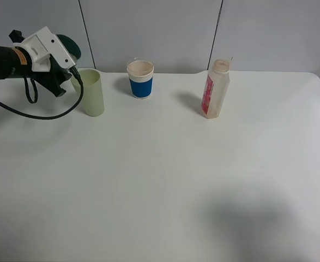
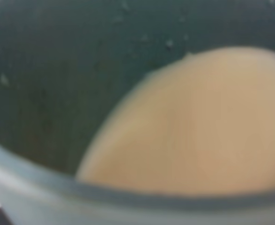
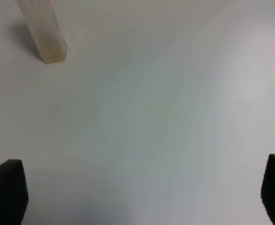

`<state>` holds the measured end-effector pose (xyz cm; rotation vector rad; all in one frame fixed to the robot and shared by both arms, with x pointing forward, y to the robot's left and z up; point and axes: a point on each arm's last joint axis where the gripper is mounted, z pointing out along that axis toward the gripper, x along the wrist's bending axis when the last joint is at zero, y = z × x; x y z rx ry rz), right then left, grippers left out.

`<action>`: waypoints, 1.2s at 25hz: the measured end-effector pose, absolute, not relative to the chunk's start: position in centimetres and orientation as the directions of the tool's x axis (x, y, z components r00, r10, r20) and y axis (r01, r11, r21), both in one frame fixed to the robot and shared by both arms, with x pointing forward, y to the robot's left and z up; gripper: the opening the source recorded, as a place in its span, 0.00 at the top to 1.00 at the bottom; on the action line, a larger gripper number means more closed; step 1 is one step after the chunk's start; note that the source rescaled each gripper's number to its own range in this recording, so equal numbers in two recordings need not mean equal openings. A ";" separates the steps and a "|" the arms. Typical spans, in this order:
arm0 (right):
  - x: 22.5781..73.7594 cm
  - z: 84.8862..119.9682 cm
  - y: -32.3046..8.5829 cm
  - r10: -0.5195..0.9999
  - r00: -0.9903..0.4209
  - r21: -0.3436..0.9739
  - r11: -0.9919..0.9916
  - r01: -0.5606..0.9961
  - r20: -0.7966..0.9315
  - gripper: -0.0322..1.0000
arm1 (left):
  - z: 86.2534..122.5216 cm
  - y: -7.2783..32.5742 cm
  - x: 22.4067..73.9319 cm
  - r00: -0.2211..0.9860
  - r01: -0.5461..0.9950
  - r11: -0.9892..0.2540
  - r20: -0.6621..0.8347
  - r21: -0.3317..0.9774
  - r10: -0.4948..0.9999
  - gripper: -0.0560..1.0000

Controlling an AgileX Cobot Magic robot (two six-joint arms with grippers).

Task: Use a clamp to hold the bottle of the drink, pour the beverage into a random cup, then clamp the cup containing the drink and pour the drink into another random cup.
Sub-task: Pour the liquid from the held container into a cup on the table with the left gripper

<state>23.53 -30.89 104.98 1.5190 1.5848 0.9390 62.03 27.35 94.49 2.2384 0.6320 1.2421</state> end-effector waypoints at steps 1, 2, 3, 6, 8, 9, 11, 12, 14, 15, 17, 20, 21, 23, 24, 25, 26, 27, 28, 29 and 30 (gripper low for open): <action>23.5 105.0 -30.9 0.999 -0.029 0.887 0.033 0.461 -0.022 0.00 | 94.5 27.3 62.0 0.480 0.149 -0.772 0.638 0.618 0.603 0.95; 23.5 105.0 -30.9 0.999 -0.029 0.887 0.033 0.461 -0.022 0.00 | 94.5 27.3 62.0 0.482 0.146 -0.775 0.640 0.615 0.599 0.95; 23.5 105.0 -30.9 0.999 -0.029 0.887 0.033 0.461 -0.022 0.00 | 94.5 27.3 62.0 0.484 0.143 -0.777 0.642 0.613 0.595 0.95; 23.5 105.0 -30.9 0.999 -0.029 0.887 0.033 0.461 -0.022 0.00 | 94.5 27.2 62.0 0.491 0.133 -0.786 0.648 0.604 0.581 0.95; 23.5 105.0 -30.9 0.999 -0.029 0.887 0.033 0.461 -0.022 0.00 | 94.4 27.2 62.0 0.499 0.118 -0.799 0.661 0.589 0.561 0.95; 23.5 105.0 -30.9 0.999 -0.029 0.887 0.033 0.461 -0.022 0.00 | 94.4 27.2 62.0 0.502 0.113 -0.804 0.665 0.584 0.554 0.95; 23.5 105.0 -30.9 0.999 -0.029 0.887 0.033 0.461 -0.022 0.00 | 94.4 27.1 61.9 0.508 0.102 -0.814 0.673 0.572 0.537 0.95; 23.5 105.0 -30.9 0.999 -0.029 0.887 0.033 0.461 -0.022 0.00 | 94.4 27.1 61.9 0.508 0.102 -0.814 0.673 0.572 0.537 0.95; 23.5 105.0 -30.9 0.999 -0.029 0.887 0.033 0.461 -0.022 0.00 | 94.4 27.1 61.9 0.512 0.095 -0.818 0.677 0.567 0.529 0.95; 23.5 105.0 -30.9 0.999 -0.029 0.887 0.033 0.461 -0.022 0.00 | 94.4 27.1 61.9 0.513 0.095 -0.820 0.678 0.565 0.527 0.95; 23.5 105.0 -30.9 0.999 -0.029 0.887 0.033 0.461 -0.022 0.00 | 94.4 27.1 61.9 0.517 0.085 -0.830 0.688 0.551 0.510 0.95; 23.5 105.0 -30.9 0.999 -0.029 0.887 0.033 0.461 -0.022 0.00 | 94.4 27.1 61.9 0.519 0.076 -0.839 0.697 0.539 0.495 0.95; 23.5 105.0 -30.9 0.999 -0.029 0.887 0.033 0.461 -0.022 0.00 | 94.4 27.1 61.9 0.521 0.066 -0.849 0.708 0.524 0.477 0.95; 23.5 105.0 -30.9 0.999 -0.029 0.887 0.033 0.461 -0.022 0.00 | 94.4 27.1 61.9 0.522 0.063 -0.853 0.711 0.518 0.471 0.95; 23.5 105.0 -30.9 0.999 -0.029 0.887 0.033 0.461 -0.022 0.00 | 94.3 27.1 61.9 0.524 0.055 -0.861 0.719 0.506 0.456 0.95; 23.5 105.0 -30.9 0.999 -0.029 0.887 0.033 0.461 -0.022 0.00 | 94.3 27.1 61.9 0.525 0.050 -0.865 0.724 0.499 0.448 0.95; 23.5 105.0 -30.9 0.999 -0.029 0.887 0.033 0.461 -0.022 0.00 | 94.3 27.1 61.9 0.526 0.041 -0.872 0.731 0.488 0.434 0.95; 23.5 105.0 -30.9 0.999 -0.029 0.887 0.033 0.461 -0.022 0.00 | 94.3 27.1 61.9 0.527 0.037 -0.876 0.735 0.481 0.426 0.95; 23.5 105.0 -30.9 0.999 -0.029 0.887 0.033 0.461 -0.022 0.00 | 94.3 27.1 61.9 0.528 0.033 -0.879 0.738 0.476 0.420 0.95; 23.5 105.0 -30.9 0.999 -0.029 0.887 0.033 0.461 -0.022 0.00 | 94.3 27.1 61.9 0.528 0.033 -0.879 0.738 0.476 0.420 0.95; 23.5 105.0 -30.9 0.999 -0.029 0.887 0.033 0.461 -0.022 0.00 | 94.3 27.1 61.9 0.529 0.030 -0.882 0.741 0.471 0.414 0.95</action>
